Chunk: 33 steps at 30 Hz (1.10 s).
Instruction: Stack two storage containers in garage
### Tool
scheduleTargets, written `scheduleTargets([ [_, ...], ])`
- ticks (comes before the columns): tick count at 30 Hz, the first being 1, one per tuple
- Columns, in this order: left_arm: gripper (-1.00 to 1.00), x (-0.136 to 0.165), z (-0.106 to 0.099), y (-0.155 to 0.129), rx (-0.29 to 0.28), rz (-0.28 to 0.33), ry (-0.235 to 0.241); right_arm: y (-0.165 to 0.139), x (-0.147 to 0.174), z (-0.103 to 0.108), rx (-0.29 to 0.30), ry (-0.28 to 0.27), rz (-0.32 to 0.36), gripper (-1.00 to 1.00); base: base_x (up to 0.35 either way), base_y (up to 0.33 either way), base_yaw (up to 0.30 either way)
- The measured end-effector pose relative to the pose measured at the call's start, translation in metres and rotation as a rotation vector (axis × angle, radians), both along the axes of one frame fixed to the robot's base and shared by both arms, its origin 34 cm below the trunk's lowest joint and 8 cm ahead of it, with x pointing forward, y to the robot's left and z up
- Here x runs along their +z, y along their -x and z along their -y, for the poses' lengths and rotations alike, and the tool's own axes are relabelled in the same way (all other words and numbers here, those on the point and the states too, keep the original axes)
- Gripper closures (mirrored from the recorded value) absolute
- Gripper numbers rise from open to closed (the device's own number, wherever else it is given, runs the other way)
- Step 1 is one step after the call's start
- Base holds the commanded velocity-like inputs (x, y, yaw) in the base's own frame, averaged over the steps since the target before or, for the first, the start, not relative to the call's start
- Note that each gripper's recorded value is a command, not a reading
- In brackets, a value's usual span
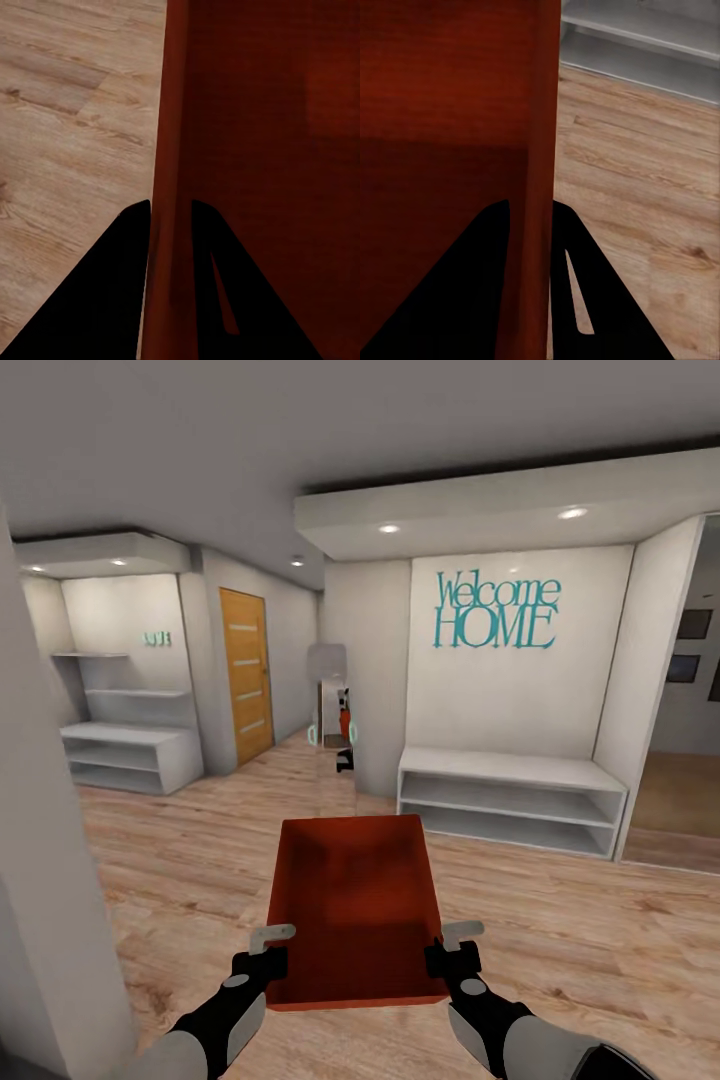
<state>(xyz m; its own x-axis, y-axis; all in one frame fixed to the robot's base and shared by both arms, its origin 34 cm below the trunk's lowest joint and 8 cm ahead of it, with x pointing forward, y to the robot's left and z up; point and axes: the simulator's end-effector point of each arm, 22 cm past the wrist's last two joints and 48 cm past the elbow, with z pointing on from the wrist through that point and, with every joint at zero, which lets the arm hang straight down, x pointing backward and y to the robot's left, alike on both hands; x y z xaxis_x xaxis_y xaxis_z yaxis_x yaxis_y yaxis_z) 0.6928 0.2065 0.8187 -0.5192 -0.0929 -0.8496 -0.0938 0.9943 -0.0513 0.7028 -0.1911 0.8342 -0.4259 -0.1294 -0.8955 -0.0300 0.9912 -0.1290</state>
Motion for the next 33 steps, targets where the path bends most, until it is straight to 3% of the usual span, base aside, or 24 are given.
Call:
scheduleTargets([
  [33,1.0,-0.004,0.0,0.0008,0.0,-0.007,0.0,0.0006,-0.004,0.0,0.0,0.0,-0.007,1.0,0.321,0.0,0.0],
])
